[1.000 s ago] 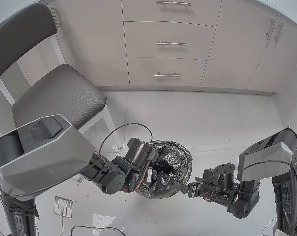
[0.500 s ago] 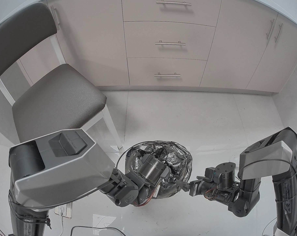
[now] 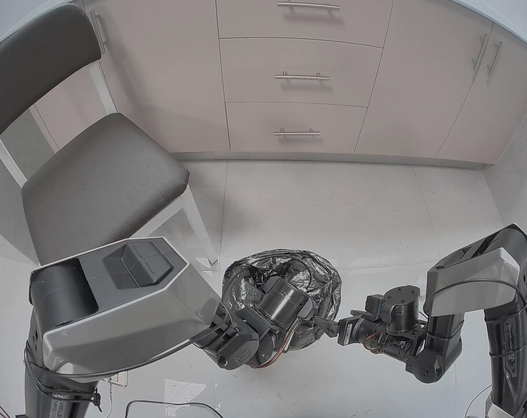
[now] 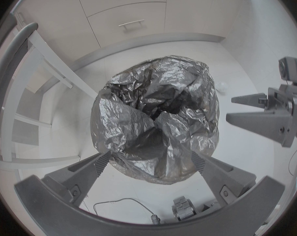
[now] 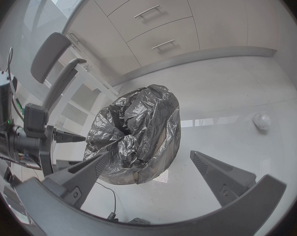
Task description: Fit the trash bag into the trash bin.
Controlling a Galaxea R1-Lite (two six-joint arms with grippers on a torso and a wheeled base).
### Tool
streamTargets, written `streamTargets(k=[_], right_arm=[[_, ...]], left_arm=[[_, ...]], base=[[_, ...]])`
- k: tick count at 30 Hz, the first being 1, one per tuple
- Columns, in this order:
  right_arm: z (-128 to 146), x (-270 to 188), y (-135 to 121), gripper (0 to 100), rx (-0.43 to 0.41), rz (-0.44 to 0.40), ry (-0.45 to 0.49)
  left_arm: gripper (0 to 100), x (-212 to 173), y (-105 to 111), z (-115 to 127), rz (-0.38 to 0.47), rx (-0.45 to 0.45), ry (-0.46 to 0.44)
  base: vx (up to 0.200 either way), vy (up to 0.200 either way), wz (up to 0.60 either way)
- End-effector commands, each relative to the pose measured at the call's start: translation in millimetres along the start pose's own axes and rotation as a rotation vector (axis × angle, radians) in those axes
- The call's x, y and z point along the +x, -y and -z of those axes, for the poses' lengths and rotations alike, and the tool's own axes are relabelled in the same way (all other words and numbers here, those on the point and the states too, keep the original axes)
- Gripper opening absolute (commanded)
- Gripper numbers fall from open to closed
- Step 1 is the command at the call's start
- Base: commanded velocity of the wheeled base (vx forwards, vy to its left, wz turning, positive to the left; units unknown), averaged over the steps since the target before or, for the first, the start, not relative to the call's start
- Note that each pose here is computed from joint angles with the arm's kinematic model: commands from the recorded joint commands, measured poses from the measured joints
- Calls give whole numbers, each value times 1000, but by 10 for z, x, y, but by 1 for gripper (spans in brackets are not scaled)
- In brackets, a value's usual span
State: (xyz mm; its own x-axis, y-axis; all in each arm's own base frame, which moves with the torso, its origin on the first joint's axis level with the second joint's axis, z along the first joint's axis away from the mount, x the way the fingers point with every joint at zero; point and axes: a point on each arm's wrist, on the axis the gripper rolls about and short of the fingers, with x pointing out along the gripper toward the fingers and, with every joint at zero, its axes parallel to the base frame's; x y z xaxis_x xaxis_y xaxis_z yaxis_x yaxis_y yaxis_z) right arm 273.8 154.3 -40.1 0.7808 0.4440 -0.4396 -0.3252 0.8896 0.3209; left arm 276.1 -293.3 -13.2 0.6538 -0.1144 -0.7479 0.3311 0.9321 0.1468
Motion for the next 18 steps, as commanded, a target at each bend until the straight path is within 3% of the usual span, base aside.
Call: streamTargets(k=[1, 7, 18], right_arm=[[-20, -1, -1, 100, 1, -7, 17], [-15, 1, 1, 100, -1, -5, 16], [-2, 5, 5, 100, -2, -3, 11]], left_arm=[[100, -8, 3, -61, 0, -13, 19], [100, -70, -15, -118, 7, -25, 38], [100, 162, 62, -36, 4, -20, 11]], base=[[0, 0, 0], [0, 0, 0], [0, 0, 0]])
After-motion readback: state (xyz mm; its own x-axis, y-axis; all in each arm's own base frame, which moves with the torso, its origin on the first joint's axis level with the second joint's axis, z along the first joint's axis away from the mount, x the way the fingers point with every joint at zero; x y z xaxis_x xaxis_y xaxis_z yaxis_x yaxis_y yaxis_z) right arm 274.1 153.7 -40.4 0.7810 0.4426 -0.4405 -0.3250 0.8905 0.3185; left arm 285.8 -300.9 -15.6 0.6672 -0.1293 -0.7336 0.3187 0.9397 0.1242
